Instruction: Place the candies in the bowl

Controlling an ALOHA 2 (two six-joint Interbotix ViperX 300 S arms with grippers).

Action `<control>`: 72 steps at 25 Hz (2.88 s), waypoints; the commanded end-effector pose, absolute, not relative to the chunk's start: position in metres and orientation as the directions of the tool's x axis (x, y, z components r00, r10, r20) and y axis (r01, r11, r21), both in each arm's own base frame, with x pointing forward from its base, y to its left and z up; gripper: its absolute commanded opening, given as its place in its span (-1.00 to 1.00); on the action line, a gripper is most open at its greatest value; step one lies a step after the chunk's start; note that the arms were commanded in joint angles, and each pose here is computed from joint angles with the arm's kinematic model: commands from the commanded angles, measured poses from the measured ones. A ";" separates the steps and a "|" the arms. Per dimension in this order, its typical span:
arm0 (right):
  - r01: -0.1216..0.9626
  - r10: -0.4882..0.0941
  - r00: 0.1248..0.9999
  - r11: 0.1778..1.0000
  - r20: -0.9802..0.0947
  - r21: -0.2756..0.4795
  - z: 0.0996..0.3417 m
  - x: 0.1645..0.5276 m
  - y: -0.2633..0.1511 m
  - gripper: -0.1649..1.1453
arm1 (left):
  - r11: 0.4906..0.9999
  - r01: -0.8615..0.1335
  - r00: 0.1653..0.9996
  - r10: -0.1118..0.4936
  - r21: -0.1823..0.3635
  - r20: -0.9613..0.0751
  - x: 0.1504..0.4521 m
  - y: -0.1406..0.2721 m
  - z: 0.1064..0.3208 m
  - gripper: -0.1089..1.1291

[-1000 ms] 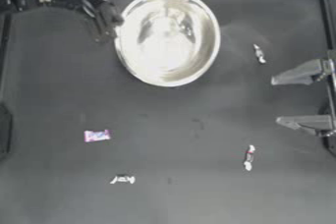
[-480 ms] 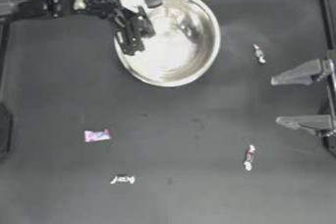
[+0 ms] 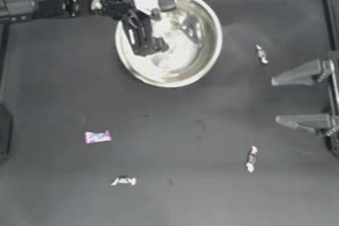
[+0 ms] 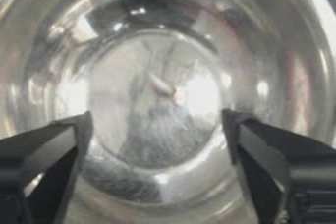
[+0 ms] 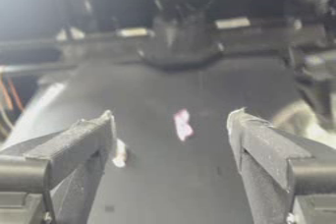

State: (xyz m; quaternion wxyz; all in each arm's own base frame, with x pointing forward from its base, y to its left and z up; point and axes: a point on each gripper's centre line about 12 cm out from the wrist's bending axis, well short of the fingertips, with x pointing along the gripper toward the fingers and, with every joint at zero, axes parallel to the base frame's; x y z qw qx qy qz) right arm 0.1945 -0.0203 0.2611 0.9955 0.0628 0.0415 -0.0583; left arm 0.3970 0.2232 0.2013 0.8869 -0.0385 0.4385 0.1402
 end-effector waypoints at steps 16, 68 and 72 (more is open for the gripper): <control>0.603 -0.453 0.778 0.733 -0.436 0.315 0.274 0.164 -0.108 0.74 | 0.951 -0.282 0.747 0.299 0.124 -0.594 0.353 0.181 0.302 0.72; 0.903 -0.276 0.171 0.428 -0.946 0.039 0.148 0.230 -0.197 0.68 | 0.965 -0.262 0.845 0.238 0.017 -0.478 0.293 0.098 0.293 0.72; 0.911 -0.265 0.160 0.411 -0.951 0.038 0.140 0.231 -0.197 0.67 | 0.966 -0.258 0.846 0.234 0.015 -0.478 0.291 0.096 0.292 0.72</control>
